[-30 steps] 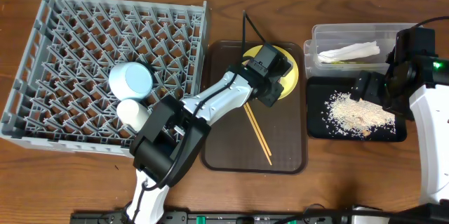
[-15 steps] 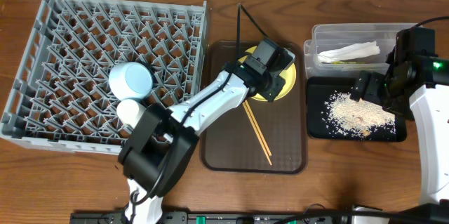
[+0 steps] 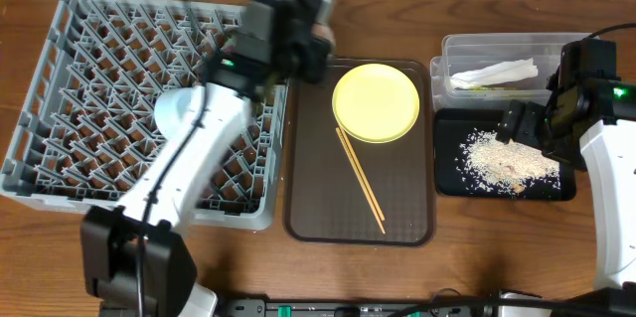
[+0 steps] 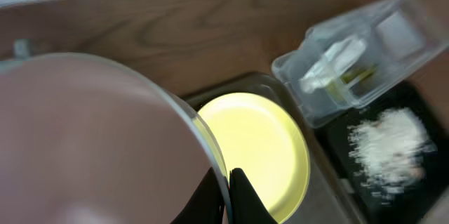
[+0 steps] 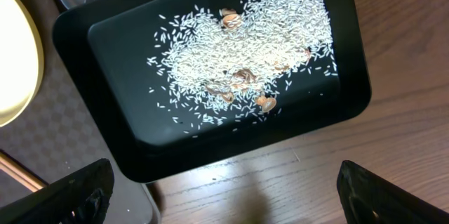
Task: Sort waste into correct bins and load items into the dishwasher
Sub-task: 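Carry the pink bowl into the gray rack and release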
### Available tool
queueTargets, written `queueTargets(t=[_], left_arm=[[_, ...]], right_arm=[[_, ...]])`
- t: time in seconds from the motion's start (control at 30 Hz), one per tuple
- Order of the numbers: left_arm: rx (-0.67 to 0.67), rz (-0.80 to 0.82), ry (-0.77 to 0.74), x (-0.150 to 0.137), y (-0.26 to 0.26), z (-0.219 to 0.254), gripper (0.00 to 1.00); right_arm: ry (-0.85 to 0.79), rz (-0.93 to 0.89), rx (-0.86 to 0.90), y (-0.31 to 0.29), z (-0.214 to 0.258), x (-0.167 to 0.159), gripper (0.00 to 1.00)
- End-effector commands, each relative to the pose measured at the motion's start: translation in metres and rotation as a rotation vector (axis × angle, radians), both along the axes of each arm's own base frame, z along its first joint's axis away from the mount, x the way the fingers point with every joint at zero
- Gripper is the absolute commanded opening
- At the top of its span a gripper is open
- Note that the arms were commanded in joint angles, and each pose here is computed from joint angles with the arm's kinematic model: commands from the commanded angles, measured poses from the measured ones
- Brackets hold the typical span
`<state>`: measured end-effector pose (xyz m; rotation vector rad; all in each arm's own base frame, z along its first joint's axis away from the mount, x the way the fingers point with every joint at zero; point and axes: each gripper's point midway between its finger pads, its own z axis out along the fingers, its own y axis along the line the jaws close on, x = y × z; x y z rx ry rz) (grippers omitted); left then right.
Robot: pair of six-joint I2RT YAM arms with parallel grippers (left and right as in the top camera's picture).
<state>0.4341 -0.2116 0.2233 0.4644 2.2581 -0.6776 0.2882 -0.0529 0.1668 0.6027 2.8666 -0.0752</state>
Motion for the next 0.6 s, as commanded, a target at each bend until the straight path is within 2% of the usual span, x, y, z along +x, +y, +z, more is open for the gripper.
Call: queueTargets(t=[0.0, 0.33, 0.47, 0.57], left_arm=[[-0.253, -0.077, 0.106, -0.002, 0.022, 0.018, 0.08], [-0.630, -0.091, 0.278, 0.020, 0.108, 0.002, 0.08], [-0.700, 0.033, 0.392, 0.033, 0.141, -0.027, 0.08], [-0.713, 0.067, 0.408, 0.036, 0.153, -0.035, 0.08]], right_arm=[[-0.033, -0.025, -0.011, -0.004, 0.010, 0.002, 0.99], [-0.034, -0.024, -0.012, -0.004, 0.010, 0.002, 0.99], [-0.035, -0.024, -0.011, -0.004, 0.010, 0.002, 0.99], [-0.035, -0.024, -0.012, -0.004, 0.010, 0.002, 0.99]])
